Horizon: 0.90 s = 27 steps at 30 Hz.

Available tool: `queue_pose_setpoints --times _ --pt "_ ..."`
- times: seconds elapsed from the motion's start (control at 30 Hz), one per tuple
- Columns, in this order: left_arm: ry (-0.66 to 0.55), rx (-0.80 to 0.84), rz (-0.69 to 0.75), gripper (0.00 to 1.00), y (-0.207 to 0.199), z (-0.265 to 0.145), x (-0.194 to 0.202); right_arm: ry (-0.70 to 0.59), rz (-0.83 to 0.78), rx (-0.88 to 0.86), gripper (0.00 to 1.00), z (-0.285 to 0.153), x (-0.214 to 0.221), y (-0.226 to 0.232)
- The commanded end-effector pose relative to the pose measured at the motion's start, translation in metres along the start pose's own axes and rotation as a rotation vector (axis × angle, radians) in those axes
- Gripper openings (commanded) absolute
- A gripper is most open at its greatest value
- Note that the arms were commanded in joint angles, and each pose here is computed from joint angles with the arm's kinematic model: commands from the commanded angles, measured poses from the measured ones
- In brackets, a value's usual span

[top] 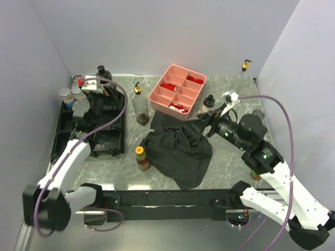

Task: Organize the condiment bottles
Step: Place the bottle in the storage box.

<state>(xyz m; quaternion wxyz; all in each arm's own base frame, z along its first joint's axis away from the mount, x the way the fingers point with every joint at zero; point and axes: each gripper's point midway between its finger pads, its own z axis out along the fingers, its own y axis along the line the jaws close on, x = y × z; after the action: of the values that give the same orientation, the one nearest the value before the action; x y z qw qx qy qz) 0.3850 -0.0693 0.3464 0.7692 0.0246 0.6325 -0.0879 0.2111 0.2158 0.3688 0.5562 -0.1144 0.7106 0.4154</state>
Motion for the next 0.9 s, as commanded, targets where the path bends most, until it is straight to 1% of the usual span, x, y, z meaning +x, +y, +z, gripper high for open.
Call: queue_pose_setpoints --times 0.0,0.03,0.07,0.1,0.13,0.17,0.2,0.23,0.27,0.33,0.37,0.43,0.47,0.53,0.57,0.77,0.87 --pt "-0.150 -0.123 -0.051 0.01 0.037 0.037 -0.014 -0.109 0.015 -0.046 1.00 -0.012 -0.010 0.006" --pt "-0.189 -0.145 -0.069 0.01 0.045 0.042 -0.018 -0.117 0.018 -0.033 1.00 -0.015 -0.008 0.003" --pt "-0.161 -0.178 -0.080 0.01 0.061 0.050 0.001 -0.123 0.020 -0.033 1.00 -0.017 -0.008 0.003" --pt "-0.169 -0.182 -0.095 0.01 0.066 0.055 0.005 -0.127 0.019 -0.042 1.00 -0.019 -0.007 0.004" --pt "-0.210 -0.181 -0.089 0.01 0.069 0.059 0.001 -0.134 0.014 -0.049 1.00 -0.020 -0.008 0.005" --pt "-0.191 -0.175 -0.074 0.01 0.073 0.067 0.018 -0.135 0.010 -0.064 1.00 -0.021 -0.008 0.008" --pt "-0.191 -0.183 -0.048 0.01 0.078 0.071 0.023 -0.138 0.009 -0.069 1.00 -0.023 -0.008 0.009" --pt "-0.211 -0.197 -0.042 0.01 0.084 0.077 0.020 -0.141 0.006 -0.075 1.00 -0.023 -0.008 0.010" --pt "-0.184 -0.212 -0.043 0.01 0.092 0.084 0.039 -0.143 0.002 -0.083 1.00 -0.024 -0.008 0.011" --pt "-0.197 -0.235 -0.062 0.01 0.108 0.088 0.048 -0.151 0.000 -0.091 1.00 -0.022 -0.008 0.011" --pt "-0.192 -0.236 -0.070 0.01 0.113 0.091 0.061 -0.152 -0.001 -0.093 1.00 -0.022 -0.007 0.011" --pt "-0.195 -0.248 -0.087 0.01 0.123 0.096 0.069 -0.153 -0.001 -0.094 1.00 -0.018 -0.006 0.010" --pt "-0.185 -0.252 -0.087 0.01 0.125 0.099 0.082 -0.155 -0.003 -0.096 1.00 -0.018 -0.006 0.010" --pt "-0.173 -0.257 -0.064 0.01 0.129 0.105 0.091 -0.151 -0.006 -0.099 1.00 -0.015 -0.006 0.010" --pt "-0.145 -0.262 -0.057 0.01 0.132 0.108 0.106 -0.151 -0.011 -0.098 1.00 -0.014 -0.006 0.009" --pt "-0.124 -0.265 -0.053 0.01 0.140 0.114 0.132 -0.156 -0.023 -0.107 1.00 -0.011 -0.008 0.011" --pt "-0.109 -0.293 -0.061 0.03 0.147 0.117 0.143 -0.161 -0.027 -0.108 1.00 -0.012 -0.009 0.011"
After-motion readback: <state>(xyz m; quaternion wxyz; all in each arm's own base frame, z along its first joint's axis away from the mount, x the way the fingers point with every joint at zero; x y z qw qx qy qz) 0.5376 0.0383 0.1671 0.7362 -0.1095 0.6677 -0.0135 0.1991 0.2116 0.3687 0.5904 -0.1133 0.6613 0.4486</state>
